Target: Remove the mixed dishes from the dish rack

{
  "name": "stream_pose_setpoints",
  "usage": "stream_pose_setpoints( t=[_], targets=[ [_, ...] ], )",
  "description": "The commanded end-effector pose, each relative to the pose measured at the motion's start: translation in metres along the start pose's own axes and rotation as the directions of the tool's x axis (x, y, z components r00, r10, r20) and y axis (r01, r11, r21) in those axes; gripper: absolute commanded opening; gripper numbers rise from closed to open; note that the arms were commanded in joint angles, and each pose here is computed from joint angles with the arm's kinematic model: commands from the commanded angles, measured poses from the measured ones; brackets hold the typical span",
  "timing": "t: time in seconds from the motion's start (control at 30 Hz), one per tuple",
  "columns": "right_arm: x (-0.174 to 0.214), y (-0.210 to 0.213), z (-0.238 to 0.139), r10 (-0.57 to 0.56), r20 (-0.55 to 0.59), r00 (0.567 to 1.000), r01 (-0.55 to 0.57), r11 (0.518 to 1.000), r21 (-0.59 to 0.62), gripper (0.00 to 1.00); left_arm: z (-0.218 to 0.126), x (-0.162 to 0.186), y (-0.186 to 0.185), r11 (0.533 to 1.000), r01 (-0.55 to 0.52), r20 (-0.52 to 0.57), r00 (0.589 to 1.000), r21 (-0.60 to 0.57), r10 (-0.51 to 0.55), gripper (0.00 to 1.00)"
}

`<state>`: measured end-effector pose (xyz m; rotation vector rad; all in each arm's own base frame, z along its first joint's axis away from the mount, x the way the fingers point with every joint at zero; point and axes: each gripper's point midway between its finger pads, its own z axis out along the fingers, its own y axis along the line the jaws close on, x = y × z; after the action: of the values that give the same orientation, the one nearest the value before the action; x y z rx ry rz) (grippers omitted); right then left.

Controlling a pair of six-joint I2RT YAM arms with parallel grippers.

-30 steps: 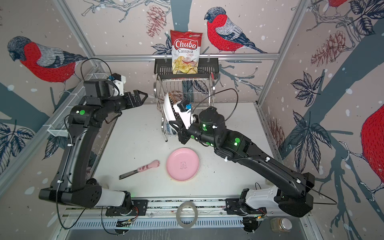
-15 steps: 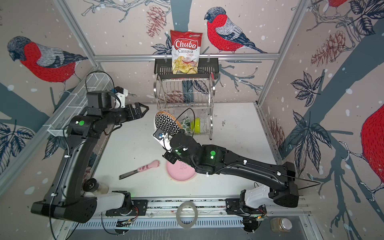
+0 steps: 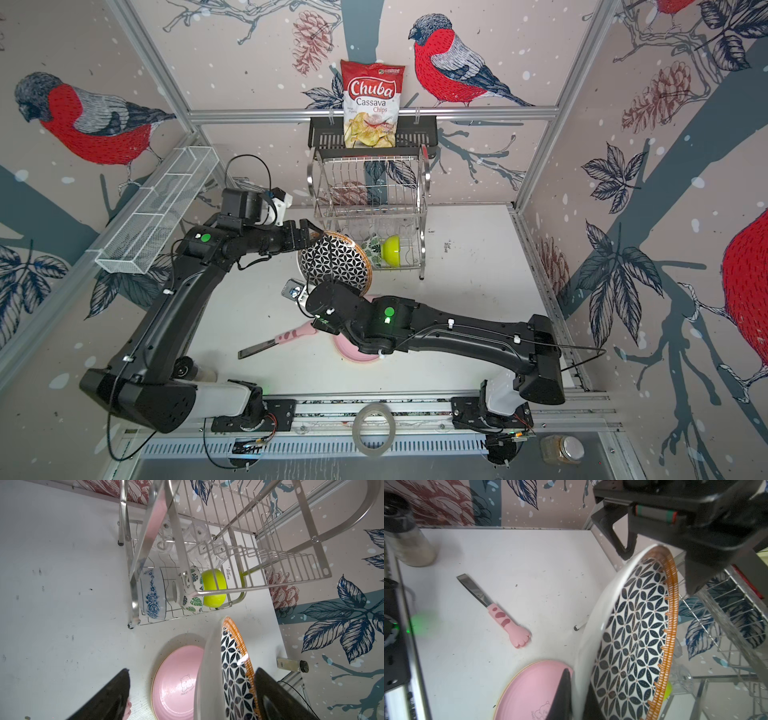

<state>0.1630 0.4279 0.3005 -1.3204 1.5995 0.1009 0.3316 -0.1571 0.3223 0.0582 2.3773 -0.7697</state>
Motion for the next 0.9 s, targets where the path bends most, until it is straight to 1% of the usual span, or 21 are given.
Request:
stream_pose_setpoints(
  t=[0.0,0.03,0.1,0.17,0.23,0.33,0.4,0.57,0.67,0.8,0.87],
  targets=[
    [-0.018,-0.030,-0.001,-0.037,0.032,0.999,0.030,0.982,0.188,0.00,0.002,-0.003,-0.007,0.999,-0.014,0.020,1.000,0.046,0.013,0.87],
    [-0.019,-0.030,0.001,-0.045,0.030,0.999,0.038,0.978,0.205,0.00,0.002,-0.003,-0.008,0.999,-0.015,0.022,1.000,0.053,0.014,0.84],
    [-0.022,-0.029,0.004,-0.059,0.031,0.998,0.051,0.974,0.221,0.00,0.004,-0.001,-0.010,0.997,-0.013,0.017,1.000,0.072,0.012,0.76],
    [-0.027,-0.028,0.007,-0.061,0.039,0.997,0.051,0.973,0.226,0.00,0.006,-0.001,-0.013,0.996,-0.009,0.013,1.000,0.094,0.008,0.58],
    [-0.030,-0.027,0.008,-0.063,0.045,0.997,0.051,0.973,0.226,0.00,0.008,0.000,-0.013,0.995,-0.005,0.008,1.000,0.099,0.004,0.43],
    [-0.032,-0.026,0.011,-0.061,0.052,0.997,0.048,0.972,0.228,0.00,0.007,-0.001,-0.013,0.995,-0.009,0.016,1.000,0.101,0.007,0.31],
    [-0.034,-0.025,0.013,-0.058,0.058,0.997,0.044,0.973,0.228,0.00,0.006,-0.001,-0.015,0.994,-0.012,0.022,1.000,0.108,0.010,0.25],
    [-0.035,-0.024,0.018,-0.046,0.062,0.997,0.031,0.972,0.233,0.00,0.003,-0.002,-0.019,0.992,-0.016,0.034,0.999,0.128,0.012,0.07],
    [-0.036,-0.026,0.020,-0.030,0.068,0.997,0.013,0.972,0.234,0.00,0.000,-0.004,-0.019,0.992,-0.027,0.054,0.998,0.124,0.020,0.00],
    [-0.037,-0.031,0.020,-0.010,0.077,0.997,-0.008,0.972,0.233,0.02,-0.005,-0.007,-0.018,0.993,-0.039,0.079,0.996,0.109,0.030,0.00],
    [-0.038,-0.030,0.021,0.006,0.085,0.996,-0.024,0.977,0.214,0.06,-0.007,-0.007,-0.019,0.993,-0.043,0.087,0.996,0.113,0.034,0.00]
  ],
)
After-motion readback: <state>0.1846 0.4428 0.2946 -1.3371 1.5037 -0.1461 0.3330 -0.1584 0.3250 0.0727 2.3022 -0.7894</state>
